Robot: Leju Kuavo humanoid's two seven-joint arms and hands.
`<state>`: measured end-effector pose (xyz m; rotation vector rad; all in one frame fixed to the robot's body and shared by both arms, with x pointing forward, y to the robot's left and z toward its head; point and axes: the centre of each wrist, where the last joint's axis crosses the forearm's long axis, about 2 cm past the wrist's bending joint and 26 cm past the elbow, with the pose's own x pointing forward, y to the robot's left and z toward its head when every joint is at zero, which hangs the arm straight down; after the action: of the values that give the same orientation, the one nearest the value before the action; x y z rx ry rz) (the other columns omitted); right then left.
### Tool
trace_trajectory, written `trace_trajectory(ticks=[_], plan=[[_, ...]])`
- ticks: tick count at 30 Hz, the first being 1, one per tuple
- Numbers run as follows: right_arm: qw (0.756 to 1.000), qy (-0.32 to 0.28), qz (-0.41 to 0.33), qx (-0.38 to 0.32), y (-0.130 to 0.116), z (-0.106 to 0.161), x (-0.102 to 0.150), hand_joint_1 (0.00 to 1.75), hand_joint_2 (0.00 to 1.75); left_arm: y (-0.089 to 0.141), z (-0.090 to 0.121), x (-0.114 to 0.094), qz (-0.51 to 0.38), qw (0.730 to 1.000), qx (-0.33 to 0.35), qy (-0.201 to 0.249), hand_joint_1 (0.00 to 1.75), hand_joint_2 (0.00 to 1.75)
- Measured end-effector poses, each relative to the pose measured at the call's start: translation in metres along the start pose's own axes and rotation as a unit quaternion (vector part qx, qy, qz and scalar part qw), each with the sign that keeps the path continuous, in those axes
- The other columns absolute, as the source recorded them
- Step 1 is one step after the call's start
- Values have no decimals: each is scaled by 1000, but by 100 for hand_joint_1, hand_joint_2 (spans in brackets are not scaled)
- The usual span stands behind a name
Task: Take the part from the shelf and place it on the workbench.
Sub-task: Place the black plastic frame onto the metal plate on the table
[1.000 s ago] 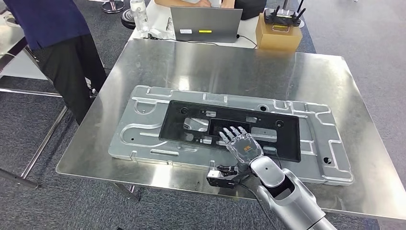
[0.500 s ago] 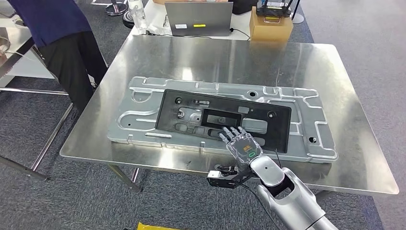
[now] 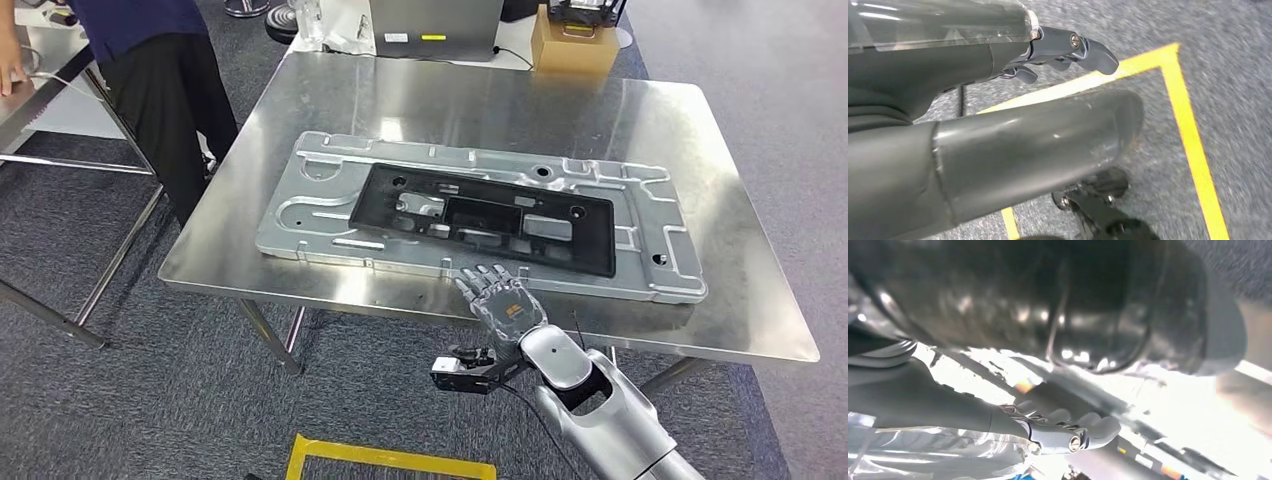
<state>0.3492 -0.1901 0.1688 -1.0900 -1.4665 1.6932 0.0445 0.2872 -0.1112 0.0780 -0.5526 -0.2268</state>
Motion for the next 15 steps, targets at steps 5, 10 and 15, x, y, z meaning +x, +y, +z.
trace_trajectory(ticks=[5, 10, 15], plan=[[1000, -2, 2, 1, 0, -1, 0, 0, 0, -1, 0, 0, 3, 1000, 1, 1, 0, 0], [1000, -4, 2, 0, -1, -2, 1, 0, 0, -1, 0, 0, 4, 1000, 1, 2, 0, 0], [1000, -7, -2, 2, 0, -2, 3, 0, 0, -1, 1, -1, 5, 1000, 2, 4, 0, 0]])
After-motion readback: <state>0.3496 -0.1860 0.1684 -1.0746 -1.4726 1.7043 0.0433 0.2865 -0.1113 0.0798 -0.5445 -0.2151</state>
